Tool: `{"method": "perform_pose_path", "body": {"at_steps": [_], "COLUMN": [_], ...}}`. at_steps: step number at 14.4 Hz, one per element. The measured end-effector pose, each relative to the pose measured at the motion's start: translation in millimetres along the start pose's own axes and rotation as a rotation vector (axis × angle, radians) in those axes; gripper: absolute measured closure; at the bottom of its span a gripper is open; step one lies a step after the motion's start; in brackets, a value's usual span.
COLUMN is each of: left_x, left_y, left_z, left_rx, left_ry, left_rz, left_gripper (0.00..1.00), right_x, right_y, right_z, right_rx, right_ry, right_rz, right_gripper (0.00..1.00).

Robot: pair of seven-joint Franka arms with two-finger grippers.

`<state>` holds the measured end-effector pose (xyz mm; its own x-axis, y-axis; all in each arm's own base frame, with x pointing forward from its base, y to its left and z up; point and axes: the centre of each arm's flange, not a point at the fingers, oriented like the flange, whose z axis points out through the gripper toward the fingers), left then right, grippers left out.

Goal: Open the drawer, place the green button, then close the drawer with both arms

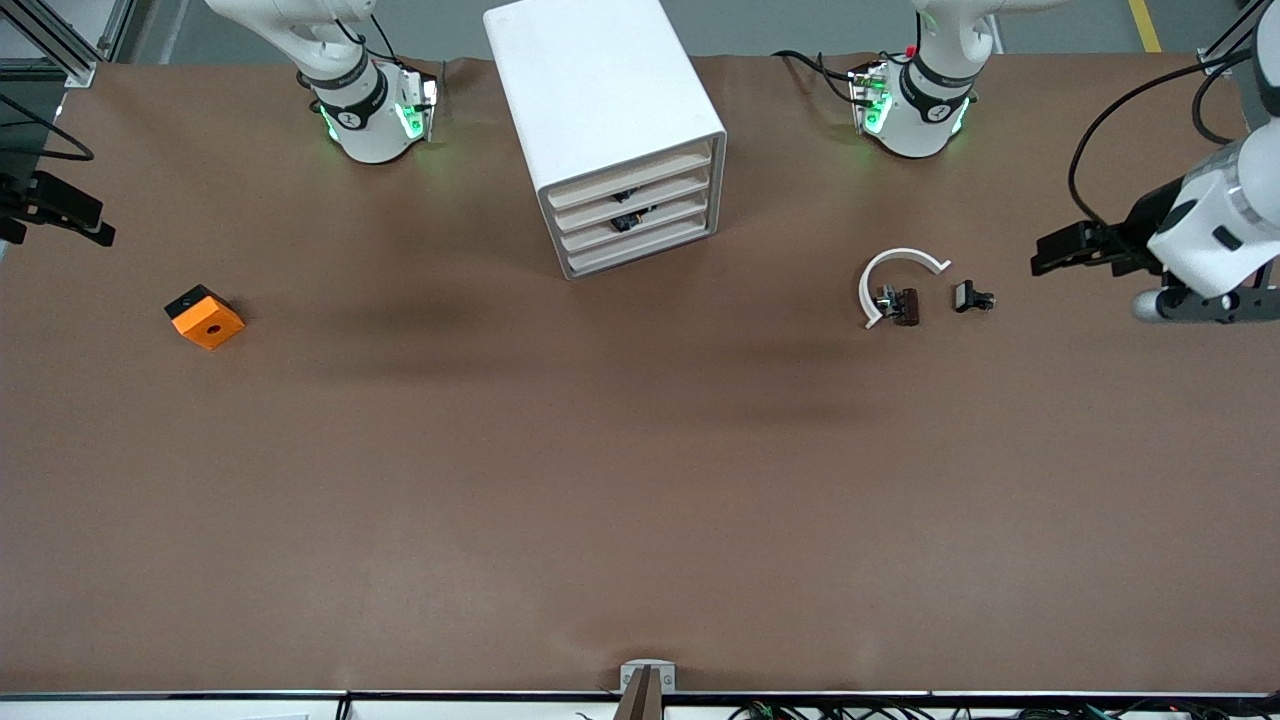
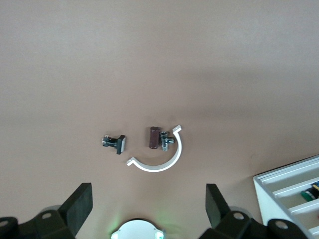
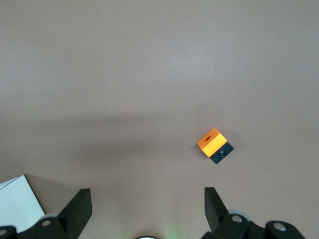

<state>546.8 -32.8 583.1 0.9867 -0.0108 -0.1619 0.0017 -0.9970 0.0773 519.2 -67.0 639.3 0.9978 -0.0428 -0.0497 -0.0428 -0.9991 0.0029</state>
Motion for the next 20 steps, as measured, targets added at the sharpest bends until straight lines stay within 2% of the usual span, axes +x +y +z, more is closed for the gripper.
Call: {"method": "perform_pose_path", "body": {"at_steps": [4,7,9,13,17,20], "left_x": [-30.8,-43.5,-44.7,-45.9,-48.1,-49.4], "left_y": [-21.0,-20.1,-18.7,-17.2,-16.4,-16.6], "left_z": [-5.9,-34.7,-53.4,-68.3,-68.8,-62.3], "left_rx": [0.013,0.024,0.024,0.023,0.019,0.02], "left_ry": [0.128,0.226,0.265,0.277,0.251,0.205], "left_rz": [0.008,0.009,0.011,0.01,-0.024,-0.026], "left_gripper": [0.0,0.0,0.0,0.0,0.0,0.0], "right_x": [-2.5,-2.8,-2.9,-2.9,-2.9,-3.0], "right_y": [0.0,-1.4,-3.8,-4.9,-4.9,-4.9], "right_z": [-4.8,-5.3,-5.1,-5.1,-5.1,-5.3], "right_rx": [0.013,0.02,0.024,0.025,0.025,0.025], "right_ry": [0.011,0.011,0.009,0.008,0.008,0.008], "right_rz": [0.002,0.003,0.032,0.046,0.045,0.031], "right_gripper": [0.0,0.0,0.0,0.0,0.0,0.0]}}
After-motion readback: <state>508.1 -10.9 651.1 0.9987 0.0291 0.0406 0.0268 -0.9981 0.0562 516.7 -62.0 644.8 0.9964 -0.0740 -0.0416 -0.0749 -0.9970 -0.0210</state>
